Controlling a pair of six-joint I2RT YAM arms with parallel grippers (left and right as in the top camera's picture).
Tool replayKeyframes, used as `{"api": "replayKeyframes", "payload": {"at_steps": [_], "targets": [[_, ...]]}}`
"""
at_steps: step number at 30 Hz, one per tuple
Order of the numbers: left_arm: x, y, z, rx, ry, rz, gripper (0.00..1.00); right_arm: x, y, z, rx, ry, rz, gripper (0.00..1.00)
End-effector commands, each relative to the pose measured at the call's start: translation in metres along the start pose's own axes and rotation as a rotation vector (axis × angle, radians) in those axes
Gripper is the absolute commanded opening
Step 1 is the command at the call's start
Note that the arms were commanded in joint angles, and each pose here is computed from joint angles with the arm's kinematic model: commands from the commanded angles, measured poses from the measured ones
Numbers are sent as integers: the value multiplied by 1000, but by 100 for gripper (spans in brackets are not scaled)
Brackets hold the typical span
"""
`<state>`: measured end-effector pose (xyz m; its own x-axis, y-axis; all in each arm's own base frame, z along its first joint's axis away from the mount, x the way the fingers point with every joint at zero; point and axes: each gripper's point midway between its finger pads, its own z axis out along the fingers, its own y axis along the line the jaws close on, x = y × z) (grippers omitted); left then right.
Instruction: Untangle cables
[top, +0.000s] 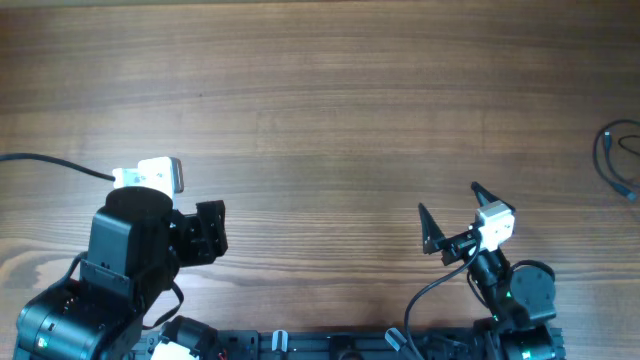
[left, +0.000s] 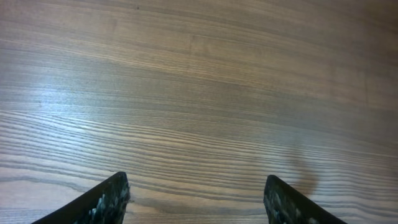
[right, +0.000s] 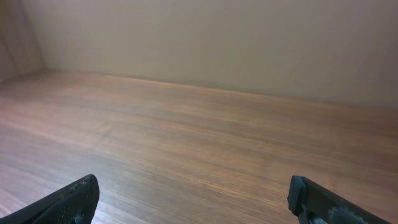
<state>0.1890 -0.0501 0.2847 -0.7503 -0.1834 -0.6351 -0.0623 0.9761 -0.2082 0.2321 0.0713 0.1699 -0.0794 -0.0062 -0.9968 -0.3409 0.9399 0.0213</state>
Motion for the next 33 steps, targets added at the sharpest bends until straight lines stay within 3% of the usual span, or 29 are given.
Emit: {"api": "replayKeyframes", "payload": {"at_steps": [1, 9, 15, 18, 22, 28, 33], "targets": [[-4, 3, -2, -14, -17, 15, 71, -2, -26, -3, 117, -13, 24, 100], [-4, 3, -2, -14, -18, 14, 71, -3, -68, -14, 295, -23, 35, 100], [-9, 5, -3, -30, -43, 5, 67, -3, -73, -16, 315, -24, 37, 100], [-17, 10, -8, -43, -104, -56, 65, -3, -73, -16, 314, -23, 37, 100], [-29, 2, -40, 77, -254, -115, 66, -3, -73, -16, 314, -23, 37, 100], [9, 30, -102, 178, -417, -144, 69, -3, -73, -16, 314, -23, 37, 100], [56, 63, -140, 272, -547, -271, 75, -3, -73, -16, 314, -23, 37, 100]]}}
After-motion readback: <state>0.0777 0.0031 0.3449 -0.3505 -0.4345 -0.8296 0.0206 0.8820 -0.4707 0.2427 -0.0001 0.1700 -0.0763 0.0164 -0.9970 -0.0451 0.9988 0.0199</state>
